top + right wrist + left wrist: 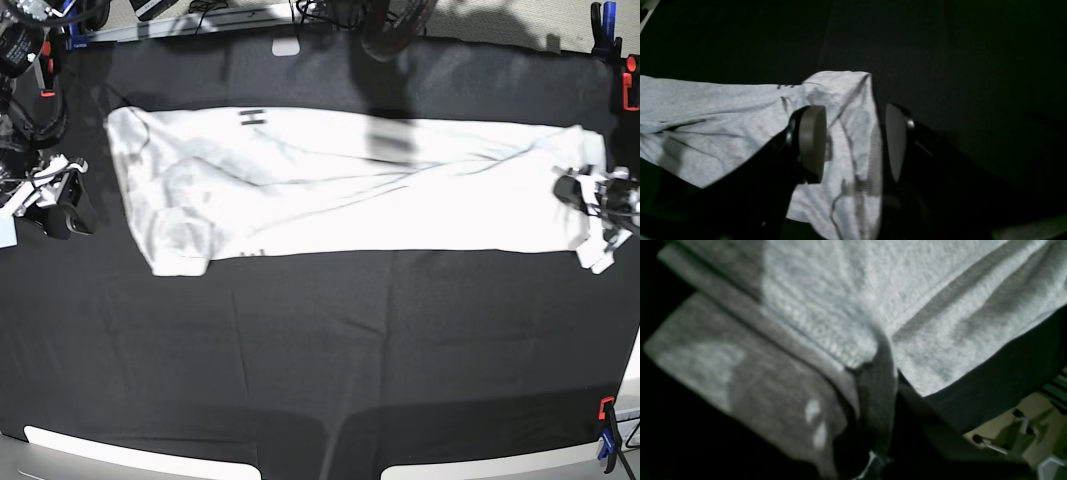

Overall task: Layout the t-shirt on the table in an organized manner, then fold the t-shirt properly
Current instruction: 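Grasp the strip end with the left gripper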

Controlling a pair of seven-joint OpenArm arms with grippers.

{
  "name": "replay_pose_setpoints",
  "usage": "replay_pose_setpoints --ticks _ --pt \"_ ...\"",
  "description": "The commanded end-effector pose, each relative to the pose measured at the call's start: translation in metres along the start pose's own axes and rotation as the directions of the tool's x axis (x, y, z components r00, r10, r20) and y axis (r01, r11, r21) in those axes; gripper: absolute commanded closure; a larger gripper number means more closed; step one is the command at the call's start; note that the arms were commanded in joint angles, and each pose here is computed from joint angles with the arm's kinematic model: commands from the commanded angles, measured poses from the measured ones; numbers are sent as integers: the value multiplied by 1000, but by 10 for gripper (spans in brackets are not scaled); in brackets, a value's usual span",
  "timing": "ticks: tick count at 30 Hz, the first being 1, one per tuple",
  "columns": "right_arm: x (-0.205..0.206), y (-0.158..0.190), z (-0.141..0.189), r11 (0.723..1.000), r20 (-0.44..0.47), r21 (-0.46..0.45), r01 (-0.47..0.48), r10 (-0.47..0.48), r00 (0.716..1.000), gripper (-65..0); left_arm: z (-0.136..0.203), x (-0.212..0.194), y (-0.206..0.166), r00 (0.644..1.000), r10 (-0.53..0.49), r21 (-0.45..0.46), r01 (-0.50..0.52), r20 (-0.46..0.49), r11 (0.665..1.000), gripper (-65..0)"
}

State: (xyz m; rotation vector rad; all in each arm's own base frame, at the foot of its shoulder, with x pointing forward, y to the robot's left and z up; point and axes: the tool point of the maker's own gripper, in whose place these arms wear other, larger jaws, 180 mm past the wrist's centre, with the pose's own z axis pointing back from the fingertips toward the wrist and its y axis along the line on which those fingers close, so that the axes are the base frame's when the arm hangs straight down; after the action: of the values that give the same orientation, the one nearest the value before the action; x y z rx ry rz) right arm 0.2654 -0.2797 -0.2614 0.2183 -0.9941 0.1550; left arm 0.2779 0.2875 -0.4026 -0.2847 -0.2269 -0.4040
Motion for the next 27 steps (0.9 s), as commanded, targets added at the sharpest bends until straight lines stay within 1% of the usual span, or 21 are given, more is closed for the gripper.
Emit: replay_pose_setpoints --ticks 1,4,7,9,14,19,22,27 --pt "16 1 4 999 48 9 -34 33 998 -284 17 10 16 1000 7 56 -8 21 998 0" --pt "16 1 4 999 49 9 -34 33 998 -284 17 11 16 999 30 58 -31 23 998 0" --pt "16 1 4 999 49 9 -34 33 998 -284 16 11 3 1000 25 14 -25 5 1000 0" --pt "16 1 4 999 49 9 -34 33 998 -284 17 16 -8 1000 4 -18 -4 4 1000 0" --pt "16 1 4 999 50 9 -34 33 998 -284 24 46 -42 992 -94 -67 100 90 993 0" --pt "16 1 4 999 50 9 -34 33 998 -284 16 76 -95 966 -174 -150 204 192 967 0" --pt "16 1 4 999 50 9 -34 33 998 -284 7 92 -130 949 -189 -212 244 252 946 0" --pt "16 1 4 999 49 9 -34 33 998 -284 -10 112 -180 933 -169 -311 271 319 911 0"
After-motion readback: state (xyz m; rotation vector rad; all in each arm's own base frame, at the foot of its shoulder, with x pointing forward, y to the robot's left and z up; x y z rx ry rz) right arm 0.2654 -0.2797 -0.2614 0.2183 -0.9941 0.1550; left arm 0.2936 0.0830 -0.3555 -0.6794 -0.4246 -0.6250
